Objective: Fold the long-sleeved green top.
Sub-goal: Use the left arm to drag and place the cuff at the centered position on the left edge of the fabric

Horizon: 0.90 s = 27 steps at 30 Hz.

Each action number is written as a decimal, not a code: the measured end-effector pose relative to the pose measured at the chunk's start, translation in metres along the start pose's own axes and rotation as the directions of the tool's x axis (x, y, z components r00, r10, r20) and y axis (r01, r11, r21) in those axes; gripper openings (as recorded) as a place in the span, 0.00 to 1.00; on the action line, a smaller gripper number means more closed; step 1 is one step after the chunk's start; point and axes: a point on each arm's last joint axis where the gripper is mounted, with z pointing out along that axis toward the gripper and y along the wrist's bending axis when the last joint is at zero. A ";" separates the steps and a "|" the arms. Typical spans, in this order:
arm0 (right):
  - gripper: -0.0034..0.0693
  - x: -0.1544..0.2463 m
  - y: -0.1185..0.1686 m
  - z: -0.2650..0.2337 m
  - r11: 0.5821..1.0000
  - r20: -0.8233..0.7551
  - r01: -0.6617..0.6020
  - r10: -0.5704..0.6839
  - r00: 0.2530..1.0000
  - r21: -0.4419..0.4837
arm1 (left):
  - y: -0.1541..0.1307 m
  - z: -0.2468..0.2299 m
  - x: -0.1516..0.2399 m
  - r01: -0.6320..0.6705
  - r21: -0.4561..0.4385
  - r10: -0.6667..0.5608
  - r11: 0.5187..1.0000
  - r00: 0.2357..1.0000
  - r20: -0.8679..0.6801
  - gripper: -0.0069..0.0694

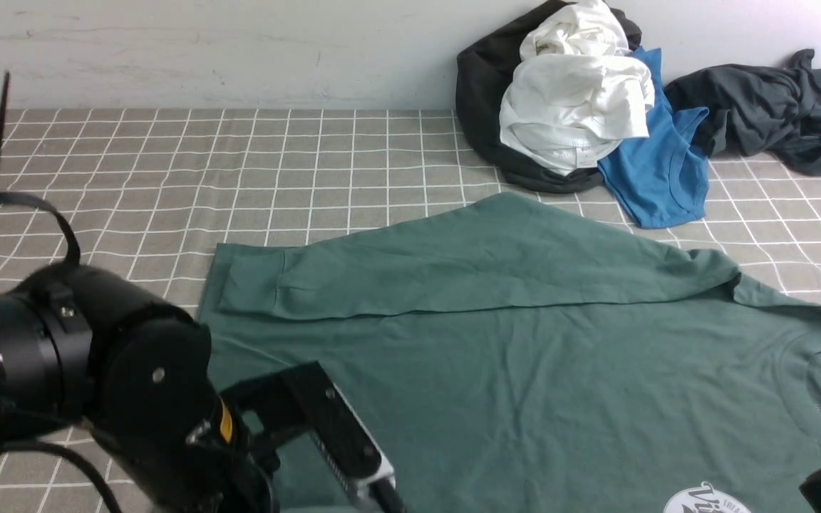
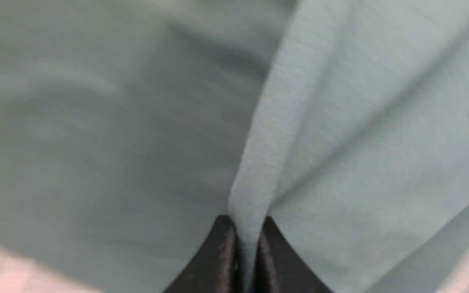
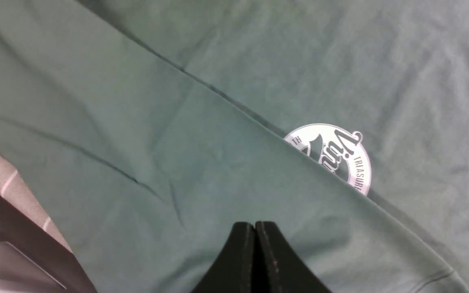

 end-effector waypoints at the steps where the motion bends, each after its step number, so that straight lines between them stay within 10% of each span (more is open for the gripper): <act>1: 0.03 0.000 0.000 0.000 1.000 -0.001 0.001 -0.001 1.000 0.003 | 0.008 -0.006 -0.005 0.011 -0.023 -0.010 1.000 1.000 0.021 0.11; 13: 0.03 -0.001 -0.003 0.000 0.999 0.013 0.013 -0.013 1.000 0.033 | 0.085 0.009 -0.037 0.171 -0.094 -0.167 0.981 0.985 0.045 0.20; 21: 0.03 -0.011 -0.009 0.001 0.995 0.104 0.031 -0.041 0.994 0.096 | 0.112 0.029 -0.048 0.337 -0.172 -0.331 0.926 0.942 0.060 0.69; 27: 0.03 -0.027 -0.018 0.012 0.986 0.136 0.051 -0.073 0.988 0.156 | 0.164 0.002 -0.060 0.507 -0.190 -0.476 0.840 0.859 0.190 0.84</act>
